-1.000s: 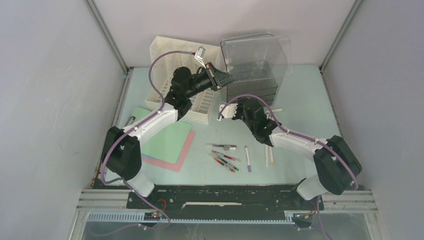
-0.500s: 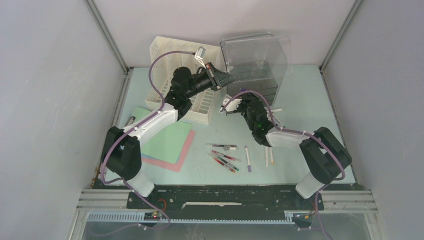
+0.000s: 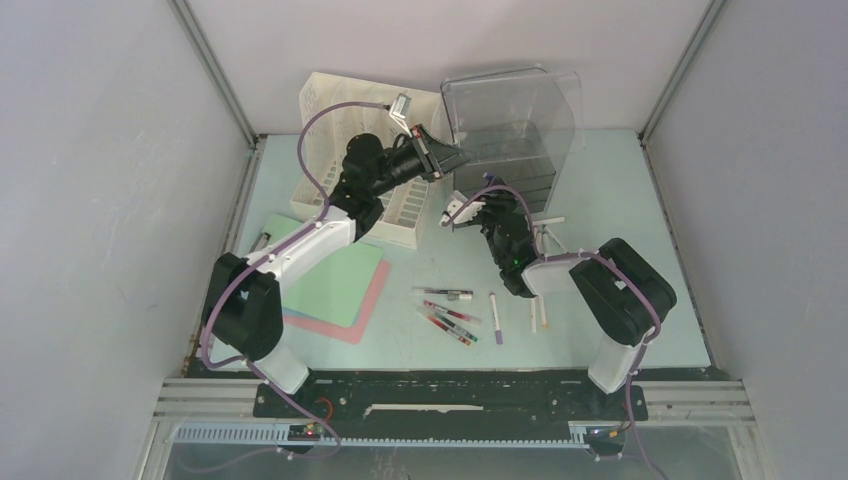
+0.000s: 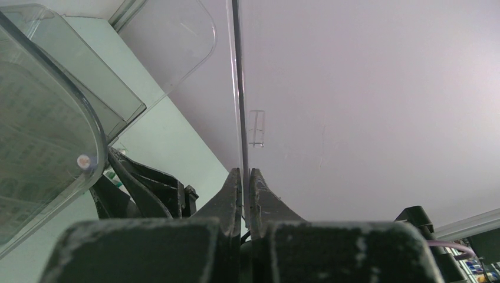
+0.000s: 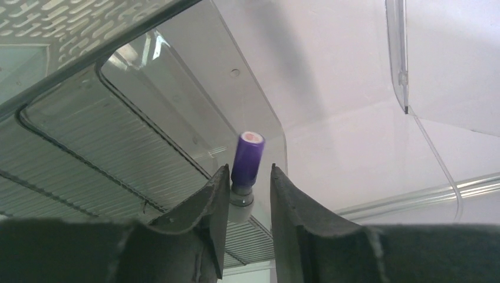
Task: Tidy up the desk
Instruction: Place the stationery in the storage box.
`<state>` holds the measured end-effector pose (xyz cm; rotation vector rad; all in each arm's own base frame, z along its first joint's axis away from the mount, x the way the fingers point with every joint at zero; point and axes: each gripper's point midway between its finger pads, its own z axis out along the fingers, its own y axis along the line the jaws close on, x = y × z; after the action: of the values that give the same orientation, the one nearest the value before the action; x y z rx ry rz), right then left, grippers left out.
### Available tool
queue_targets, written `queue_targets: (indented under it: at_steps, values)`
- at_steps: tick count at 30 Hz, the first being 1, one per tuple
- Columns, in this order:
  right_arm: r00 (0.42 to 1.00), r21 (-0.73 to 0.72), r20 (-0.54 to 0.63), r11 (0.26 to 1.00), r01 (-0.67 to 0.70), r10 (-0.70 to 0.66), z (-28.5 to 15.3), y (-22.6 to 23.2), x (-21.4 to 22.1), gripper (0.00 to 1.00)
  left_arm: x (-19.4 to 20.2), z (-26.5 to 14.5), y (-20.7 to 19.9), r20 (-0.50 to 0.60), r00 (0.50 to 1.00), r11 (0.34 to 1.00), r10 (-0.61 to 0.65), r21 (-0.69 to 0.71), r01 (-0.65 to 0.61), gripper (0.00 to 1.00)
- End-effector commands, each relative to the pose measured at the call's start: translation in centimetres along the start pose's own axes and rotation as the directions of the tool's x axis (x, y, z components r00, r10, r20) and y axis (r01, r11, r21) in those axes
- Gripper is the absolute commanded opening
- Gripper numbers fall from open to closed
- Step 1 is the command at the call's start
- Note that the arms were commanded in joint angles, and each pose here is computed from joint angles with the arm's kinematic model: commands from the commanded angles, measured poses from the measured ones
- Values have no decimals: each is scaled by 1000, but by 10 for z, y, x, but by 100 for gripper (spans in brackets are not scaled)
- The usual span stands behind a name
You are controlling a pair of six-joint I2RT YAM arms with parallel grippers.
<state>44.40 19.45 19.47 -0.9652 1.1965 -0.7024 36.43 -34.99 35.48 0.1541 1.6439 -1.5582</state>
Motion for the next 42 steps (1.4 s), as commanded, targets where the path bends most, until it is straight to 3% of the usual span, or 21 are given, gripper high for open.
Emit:
queue_targets:
  at_steps: [1, 6, 14, 23, 29, 37, 42]
  values:
    - [997, 75, 26, 994, -76, 74, 1, -21, -6, 41, -22, -14, -48, 68, 991, 985, 111, 126, -119, 0]
    - [996, 46, 22, 995, -93, 92, 0, -17, -5, 54, -22, -14, -48, 68, 991, 985, 112, 128, -120, 0]
    - [991, 11, 24, 991, -132, 131, -2, -15, -8, 65, -22, -14, -47, 67, 992, 985, 110, 126, -118, 0]
    - [977, -87, 68, 977, -194, 201, -11, -10, -30, 70, -22, -13, -47, 66, 992, 985, 111, 126, -118, 0]
    - [962, -261, 110, 941, -215, 251, -29, 6, -52, 70, -21, -13, -45, 64, 992, 985, 111, 124, -118, 0]
    - [970, -449, 163, 889, -91, 182, -54, 28, -60, 85, -21, -13, -45, 63, 992, 985, 110, 124, -117, 0]
    - [974, -513, 182, 858, -23, 135, -64, 31, -61, 81, -21, -13, -47, 64, 991, 984, 114, 128, -122, 0]
